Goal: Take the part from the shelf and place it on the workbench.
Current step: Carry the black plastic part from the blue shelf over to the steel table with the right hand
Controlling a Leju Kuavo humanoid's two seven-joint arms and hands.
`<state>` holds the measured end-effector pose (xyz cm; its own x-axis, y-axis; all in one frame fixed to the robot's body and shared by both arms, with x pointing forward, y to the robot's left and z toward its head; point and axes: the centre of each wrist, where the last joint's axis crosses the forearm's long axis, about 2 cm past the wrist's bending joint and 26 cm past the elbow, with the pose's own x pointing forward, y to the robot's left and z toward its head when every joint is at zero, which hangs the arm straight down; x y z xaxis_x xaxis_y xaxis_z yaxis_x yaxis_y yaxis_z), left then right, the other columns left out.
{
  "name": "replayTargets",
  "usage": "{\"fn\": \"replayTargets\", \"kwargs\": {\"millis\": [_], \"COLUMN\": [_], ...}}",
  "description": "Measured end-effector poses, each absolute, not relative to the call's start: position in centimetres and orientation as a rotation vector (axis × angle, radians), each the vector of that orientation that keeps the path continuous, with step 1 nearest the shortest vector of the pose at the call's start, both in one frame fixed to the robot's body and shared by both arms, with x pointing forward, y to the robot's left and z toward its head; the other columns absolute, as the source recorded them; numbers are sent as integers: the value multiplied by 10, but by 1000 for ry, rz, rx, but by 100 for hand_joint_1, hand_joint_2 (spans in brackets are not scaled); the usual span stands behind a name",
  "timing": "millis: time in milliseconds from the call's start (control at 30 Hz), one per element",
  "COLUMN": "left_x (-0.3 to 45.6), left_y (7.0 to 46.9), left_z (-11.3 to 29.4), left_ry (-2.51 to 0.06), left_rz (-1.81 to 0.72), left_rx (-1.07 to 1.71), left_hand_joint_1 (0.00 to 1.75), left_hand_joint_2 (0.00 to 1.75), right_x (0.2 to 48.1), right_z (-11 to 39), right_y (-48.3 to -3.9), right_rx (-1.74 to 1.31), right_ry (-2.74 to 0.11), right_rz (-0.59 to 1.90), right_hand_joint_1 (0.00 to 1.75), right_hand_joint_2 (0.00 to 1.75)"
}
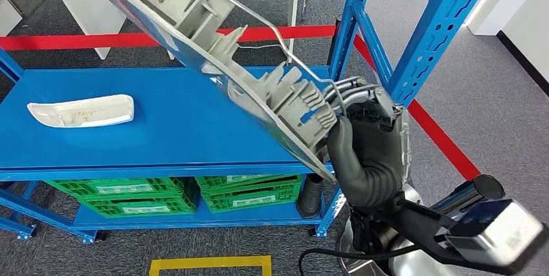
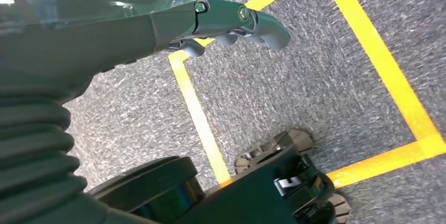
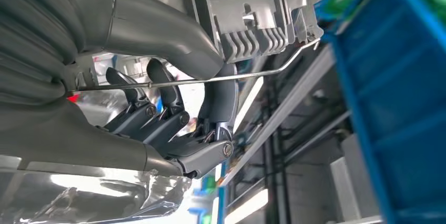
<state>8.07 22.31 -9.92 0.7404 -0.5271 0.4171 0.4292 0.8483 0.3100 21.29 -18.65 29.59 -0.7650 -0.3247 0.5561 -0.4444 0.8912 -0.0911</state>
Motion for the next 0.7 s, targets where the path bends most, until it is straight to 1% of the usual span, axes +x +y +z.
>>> {"fn": "replayTargets", "kwargs": {"millis": [233,700], "left_x": [83,85], "left_y": [223,224], "left_z": [-99,-98], "left_ry": [-538,-542], "left_rz": [-499,-473], "left_rx": [206,215], "left_hand_joint_1": [0,0], "left_hand_joint_2": [175,175], "right_x": [203,199], "right_z": [307,309], "right_y": [-189,-192], "right_rx": [704,740], "right_ry": [-2546,-2547], "right_rz": [267,247], "right_hand_joint_1": [175,175], "right_hand_joint_2": [175,175]}}
